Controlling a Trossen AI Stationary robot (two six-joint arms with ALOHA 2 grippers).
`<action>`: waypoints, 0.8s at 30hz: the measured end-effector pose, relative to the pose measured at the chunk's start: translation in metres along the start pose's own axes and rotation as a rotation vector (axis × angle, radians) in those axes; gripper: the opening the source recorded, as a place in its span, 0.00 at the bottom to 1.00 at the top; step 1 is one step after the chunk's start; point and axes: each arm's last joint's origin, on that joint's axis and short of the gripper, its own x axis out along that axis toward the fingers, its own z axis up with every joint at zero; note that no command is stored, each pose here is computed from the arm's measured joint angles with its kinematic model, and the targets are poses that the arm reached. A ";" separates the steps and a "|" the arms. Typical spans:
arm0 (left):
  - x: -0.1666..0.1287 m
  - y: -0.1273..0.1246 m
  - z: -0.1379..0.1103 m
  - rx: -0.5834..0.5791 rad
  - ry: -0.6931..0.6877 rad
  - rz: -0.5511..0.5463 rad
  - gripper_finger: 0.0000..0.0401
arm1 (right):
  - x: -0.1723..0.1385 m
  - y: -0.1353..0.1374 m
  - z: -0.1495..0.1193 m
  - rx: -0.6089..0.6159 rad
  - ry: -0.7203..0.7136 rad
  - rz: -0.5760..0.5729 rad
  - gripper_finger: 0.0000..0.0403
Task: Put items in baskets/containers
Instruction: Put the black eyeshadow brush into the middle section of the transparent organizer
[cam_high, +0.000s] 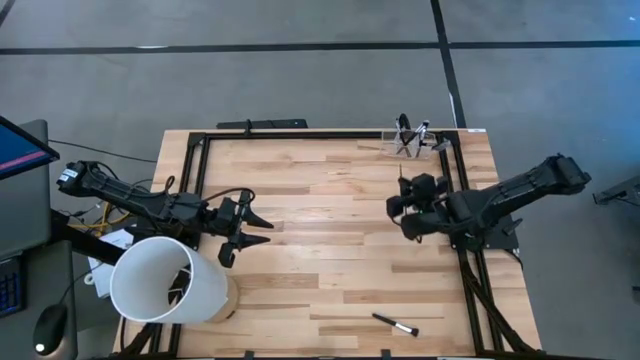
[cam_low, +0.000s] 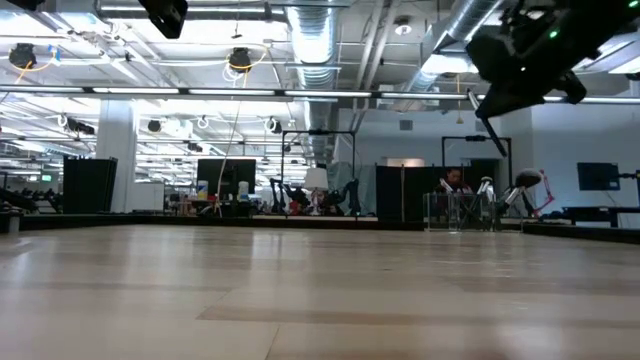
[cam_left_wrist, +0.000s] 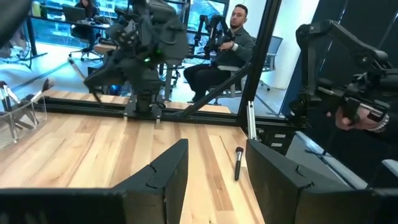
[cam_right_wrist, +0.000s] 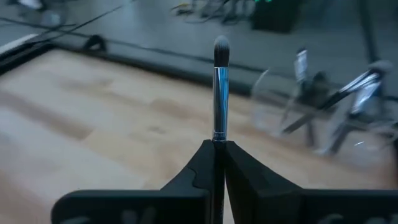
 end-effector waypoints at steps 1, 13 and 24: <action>0.000 0.000 0.000 0.011 -0.002 0.002 0.39 | 0.004 -0.001 0.002 -0.007 -0.006 -0.026 0.03; 0.002 0.023 0.006 0.022 -0.041 0.127 0.39 | 0.051 -0.023 0.032 -0.076 0.005 -0.238 0.04; -0.002 0.057 0.010 0.022 -0.068 0.309 0.39 | 0.109 -0.059 0.051 -0.065 -0.055 -0.181 0.03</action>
